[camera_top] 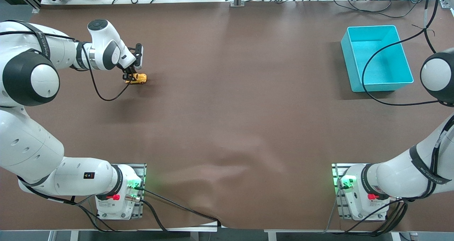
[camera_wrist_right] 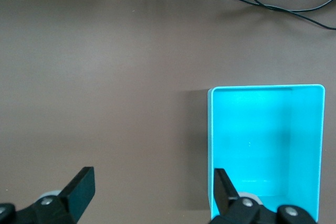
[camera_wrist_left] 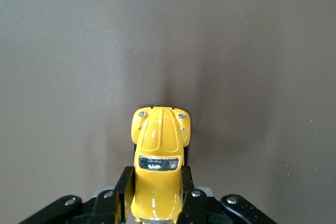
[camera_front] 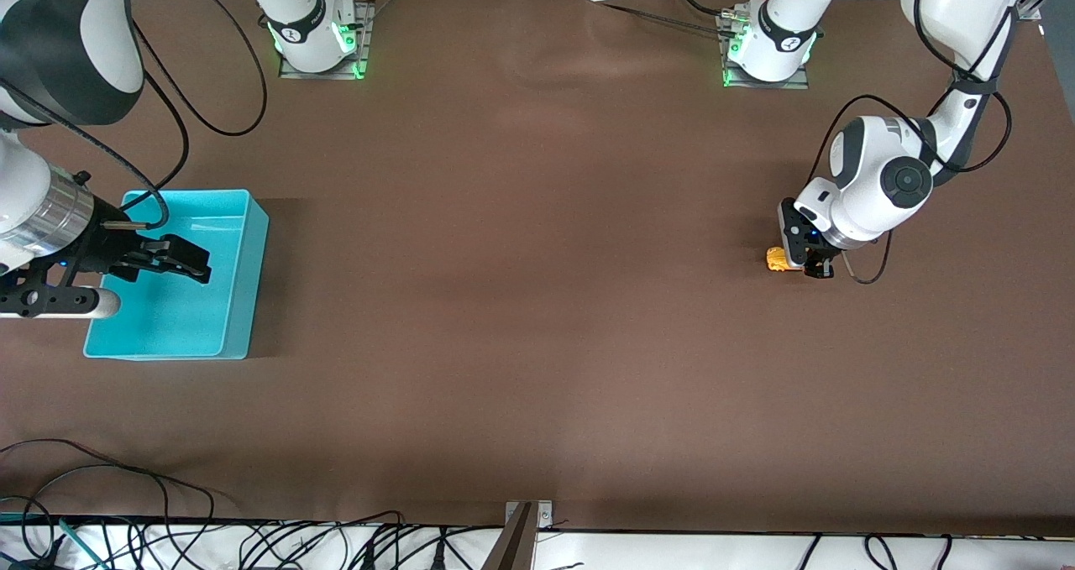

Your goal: Wind up and store yellow beetle car

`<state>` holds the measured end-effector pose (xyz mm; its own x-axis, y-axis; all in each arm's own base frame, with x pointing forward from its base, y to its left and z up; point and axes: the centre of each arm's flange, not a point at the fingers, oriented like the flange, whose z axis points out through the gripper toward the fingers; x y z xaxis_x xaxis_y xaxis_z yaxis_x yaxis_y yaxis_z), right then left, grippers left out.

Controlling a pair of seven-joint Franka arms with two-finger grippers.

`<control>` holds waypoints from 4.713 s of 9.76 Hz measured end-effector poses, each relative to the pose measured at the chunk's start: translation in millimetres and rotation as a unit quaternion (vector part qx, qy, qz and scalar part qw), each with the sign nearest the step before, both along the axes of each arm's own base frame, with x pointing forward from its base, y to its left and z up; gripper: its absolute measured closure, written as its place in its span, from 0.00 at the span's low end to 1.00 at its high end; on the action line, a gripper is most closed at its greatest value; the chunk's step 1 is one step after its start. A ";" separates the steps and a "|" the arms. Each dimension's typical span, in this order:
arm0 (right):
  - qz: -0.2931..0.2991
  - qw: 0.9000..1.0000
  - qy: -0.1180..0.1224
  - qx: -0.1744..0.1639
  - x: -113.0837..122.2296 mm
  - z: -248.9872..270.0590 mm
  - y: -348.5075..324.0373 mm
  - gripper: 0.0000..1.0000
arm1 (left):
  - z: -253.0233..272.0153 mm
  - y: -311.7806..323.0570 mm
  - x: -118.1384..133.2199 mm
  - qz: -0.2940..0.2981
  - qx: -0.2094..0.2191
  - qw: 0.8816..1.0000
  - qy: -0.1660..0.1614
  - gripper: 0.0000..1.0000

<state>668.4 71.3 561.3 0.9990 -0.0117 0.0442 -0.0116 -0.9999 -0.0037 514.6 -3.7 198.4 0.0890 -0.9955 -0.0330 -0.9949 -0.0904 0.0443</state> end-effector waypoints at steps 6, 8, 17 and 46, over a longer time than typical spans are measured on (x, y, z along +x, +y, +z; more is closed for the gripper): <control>0.000 1.000 0.000 0.000 0.0 -0.1 0.0 0.00 | -0.8 28.3 -0.7 0.009 0.002 1.000 0.001 0.61; 0.000 1.000 0.000 0.000 0.0 -0.1 0.0 0.00 | -0.8 41.3 -1.6 -0.005 0.005 1.000 0.003 0.61; 0.000 1.000 0.001 0.000 0.2 -0.7 0.0 0.00 | -1.4 137.6 -10.8 -0.026 0.031 0.999 -0.009 0.61; 0.007 1.000 0.000 0.019 -1.9 2.0 13.1 0.00 | 163.9 125.7 9.7 -0.007 0.025 0.995 -0.096 0.00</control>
<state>666.5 84.3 563.4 0.9990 0.0014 0.0439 0.0032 -0.9991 -0.0424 524.3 122.0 362.3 0.0847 -0.9942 -0.0658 -0.9857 -0.0739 -0.1512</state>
